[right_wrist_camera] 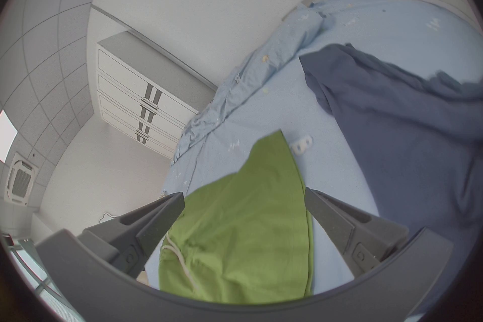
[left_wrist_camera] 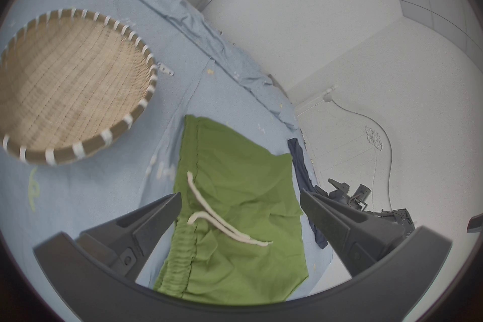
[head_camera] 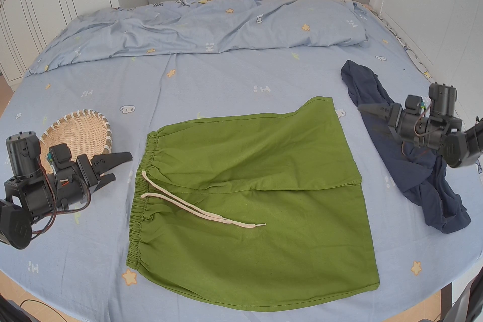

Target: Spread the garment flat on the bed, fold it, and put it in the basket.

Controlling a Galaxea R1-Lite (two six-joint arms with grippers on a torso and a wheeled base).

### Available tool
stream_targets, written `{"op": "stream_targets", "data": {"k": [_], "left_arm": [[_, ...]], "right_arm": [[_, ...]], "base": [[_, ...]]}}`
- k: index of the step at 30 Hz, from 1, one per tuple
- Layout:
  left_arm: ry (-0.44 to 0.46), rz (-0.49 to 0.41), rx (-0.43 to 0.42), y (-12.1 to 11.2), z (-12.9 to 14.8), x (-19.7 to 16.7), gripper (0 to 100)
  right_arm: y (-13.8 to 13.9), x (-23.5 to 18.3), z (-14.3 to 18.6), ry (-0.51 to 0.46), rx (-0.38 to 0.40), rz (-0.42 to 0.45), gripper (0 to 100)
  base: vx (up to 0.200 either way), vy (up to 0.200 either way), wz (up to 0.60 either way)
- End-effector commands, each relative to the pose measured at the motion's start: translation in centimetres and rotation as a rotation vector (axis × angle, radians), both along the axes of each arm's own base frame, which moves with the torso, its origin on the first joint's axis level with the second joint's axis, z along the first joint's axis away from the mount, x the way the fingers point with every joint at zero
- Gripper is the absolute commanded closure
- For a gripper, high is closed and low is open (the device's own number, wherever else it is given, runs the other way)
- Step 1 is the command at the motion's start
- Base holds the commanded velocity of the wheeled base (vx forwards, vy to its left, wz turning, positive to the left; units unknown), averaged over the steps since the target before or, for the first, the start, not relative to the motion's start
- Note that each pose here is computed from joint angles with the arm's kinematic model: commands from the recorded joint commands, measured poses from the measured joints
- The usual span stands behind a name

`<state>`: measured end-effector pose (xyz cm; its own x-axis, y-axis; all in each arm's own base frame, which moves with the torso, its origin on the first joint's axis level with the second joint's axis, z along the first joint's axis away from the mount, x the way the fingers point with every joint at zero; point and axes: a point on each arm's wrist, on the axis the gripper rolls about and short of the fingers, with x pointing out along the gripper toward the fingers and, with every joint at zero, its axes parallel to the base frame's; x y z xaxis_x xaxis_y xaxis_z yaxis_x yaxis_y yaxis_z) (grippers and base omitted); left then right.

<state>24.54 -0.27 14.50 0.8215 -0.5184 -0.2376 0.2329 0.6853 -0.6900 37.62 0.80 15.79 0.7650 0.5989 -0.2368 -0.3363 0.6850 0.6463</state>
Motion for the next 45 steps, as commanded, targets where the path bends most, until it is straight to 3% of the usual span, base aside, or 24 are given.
{"op": "stream_targets", "data": {"k": [1, 6, 9, 12, 17, 25, 37, 42, 45], "left_arm": [[0.197, -0.007, -0.005, -0.2, -4.4, -3.9, 0], [0.270, -0.042, 0.026, -0.3, -6.3, -6.1, 0], [0.302, -0.150, 0.039, -0.4, -7.7, -7.8, 0], [0.303, -0.227, 0.032, -0.5, -8.2, -8.5, 0], [0.304, -0.248, 0.040, -0.5, -8.5, -8.9, 0], [0.370, -0.333, 0.136, -0.5, -11.4, -8.7, 0], [0.368, -0.300, 0.145, 0.5, -12.0, -8.1, 0], [0.410, -0.297, 0.130, 0.8, -13.4, -6.8, 0], [0.375, -0.289, 0.139, 0.9, -13.7, -6.2, 0]], "right_arm": [[0.3, -10.8, -1.1, 0.115, -0.003, 0.011, 0], [0.5, -14.1, -2.7, 0.180, -0.005, 0.020, 0], [0.8, -16.2, -2.9, 0.187, -0.006, 0.035, 0], [1.3, -16.8, -2.6, 0.173, -0.009, 0.055, 0], [1.5, -17.0, -2.5, 0.166, -0.012, 0.062, 0], [1.3, -17.0, -2.5, 0.168, -0.013, 0.052, 0], [1.3, -17.0, -2.8, 0.177, -0.014, 0.053, 0], [1.3, -17.0, -2.8, 0.175, -0.013, 0.050, 0], [1.3, -17.0, -2.8, 0.177, -0.013, 0.050, 0]], "base": [[0.000, 0.000, 0.00], [0.000, 0.000, 0.00], [0.000, 0.000, 0.00], [0.000, 0.000, 0.00], [0.000, 0.000, 0.00], [0.000, 0.000, 0.00], [0.000, 0.000, 0.00], [0.000, 0.000, 0.00], [0.000, 0.000, 0.00]]}}
